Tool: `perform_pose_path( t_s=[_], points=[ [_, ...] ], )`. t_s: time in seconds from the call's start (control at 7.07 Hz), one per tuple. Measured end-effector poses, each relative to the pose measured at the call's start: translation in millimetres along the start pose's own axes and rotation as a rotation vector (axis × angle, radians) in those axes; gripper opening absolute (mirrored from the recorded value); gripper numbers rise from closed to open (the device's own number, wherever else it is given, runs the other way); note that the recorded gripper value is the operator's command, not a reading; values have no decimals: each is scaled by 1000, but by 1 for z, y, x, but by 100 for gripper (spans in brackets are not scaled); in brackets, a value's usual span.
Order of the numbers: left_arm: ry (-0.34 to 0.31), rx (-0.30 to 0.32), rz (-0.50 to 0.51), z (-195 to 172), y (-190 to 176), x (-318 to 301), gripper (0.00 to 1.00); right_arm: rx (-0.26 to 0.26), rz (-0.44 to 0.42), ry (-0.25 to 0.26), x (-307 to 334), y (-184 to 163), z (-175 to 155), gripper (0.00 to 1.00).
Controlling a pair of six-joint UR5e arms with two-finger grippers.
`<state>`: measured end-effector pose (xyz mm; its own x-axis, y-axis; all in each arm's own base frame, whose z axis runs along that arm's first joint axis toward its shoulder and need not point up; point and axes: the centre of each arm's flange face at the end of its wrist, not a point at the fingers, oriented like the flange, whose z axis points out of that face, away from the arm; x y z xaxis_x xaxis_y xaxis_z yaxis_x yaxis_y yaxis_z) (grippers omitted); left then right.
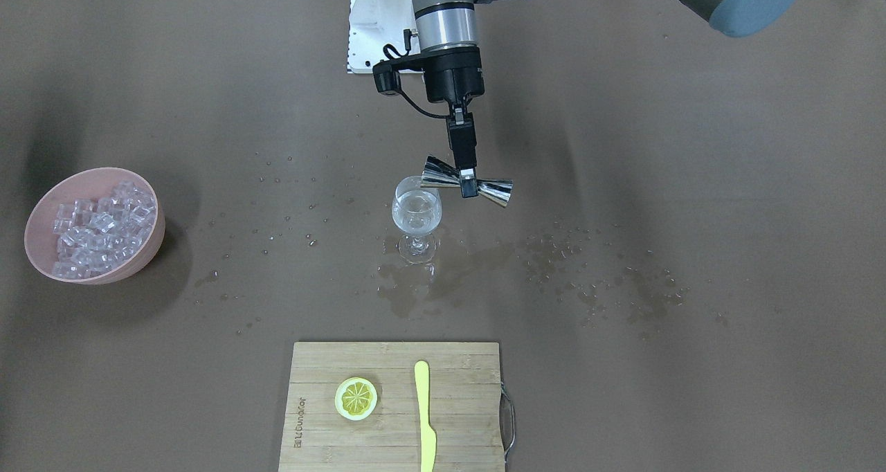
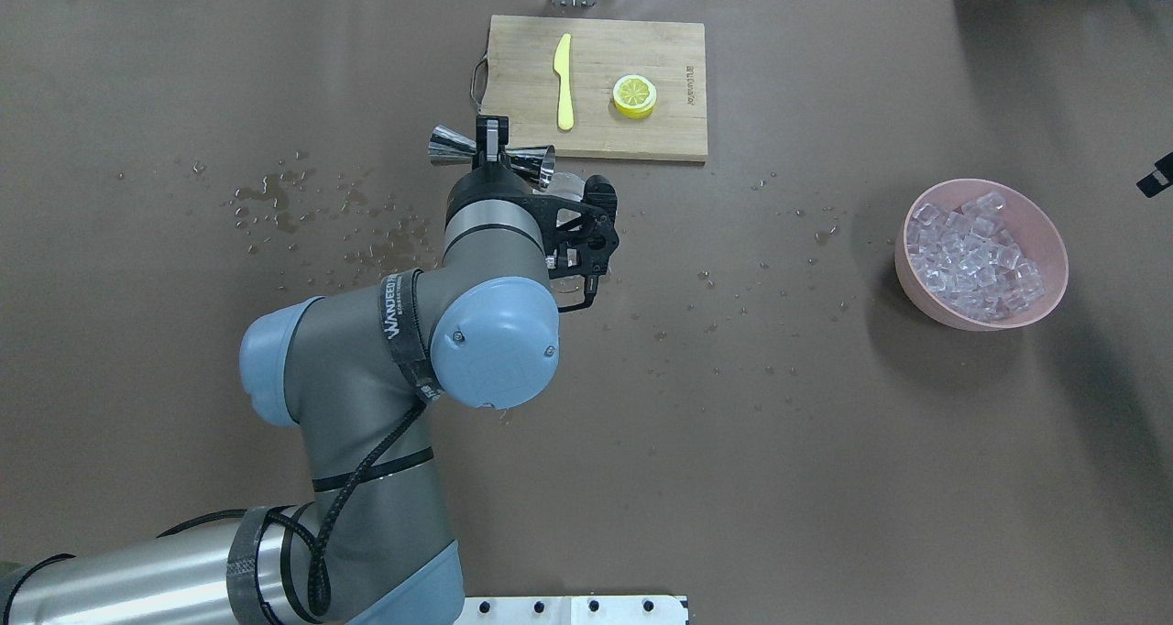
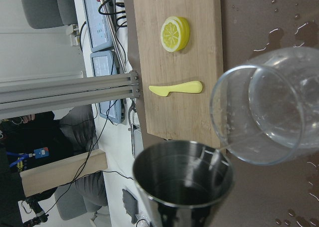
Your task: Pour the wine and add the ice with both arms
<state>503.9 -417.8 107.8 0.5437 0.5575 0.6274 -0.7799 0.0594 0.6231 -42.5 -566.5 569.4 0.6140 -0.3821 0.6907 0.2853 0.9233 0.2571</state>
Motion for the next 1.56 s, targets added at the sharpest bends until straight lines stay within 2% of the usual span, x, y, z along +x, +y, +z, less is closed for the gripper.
perform_pose_path(
  t_s=[0.14,0.42,0.71,0.85,0.99,1.27,1.41,1.56],
  points=[
    [-18,46,-113,3,6,-2,0,7,-7,1,-3,-4,-3,100],
    [-30,181,-457,25,47,-2,0,13,-17,1,-7,-11,-7,100],
    [8,269,-804,50,100,3,0,17,-26,-1,-12,-14,-8,100],
    [32,291,-981,58,115,7,0,15,-34,-4,-16,-17,-6,100],
    [47,278,-1133,72,127,11,0,13,-44,-6,-21,-22,-5,100],
    [54,210,-1316,111,159,16,0,13,-67,-10,-32,-28,-3,100],
    [65,191,-1368,128,198,24,0,14,-76,-11,-37,-30,-3,100],
    [76,196,-1404,144,254,40,0,13,-81,-13,-40,-30,-3,100]
  ],
)
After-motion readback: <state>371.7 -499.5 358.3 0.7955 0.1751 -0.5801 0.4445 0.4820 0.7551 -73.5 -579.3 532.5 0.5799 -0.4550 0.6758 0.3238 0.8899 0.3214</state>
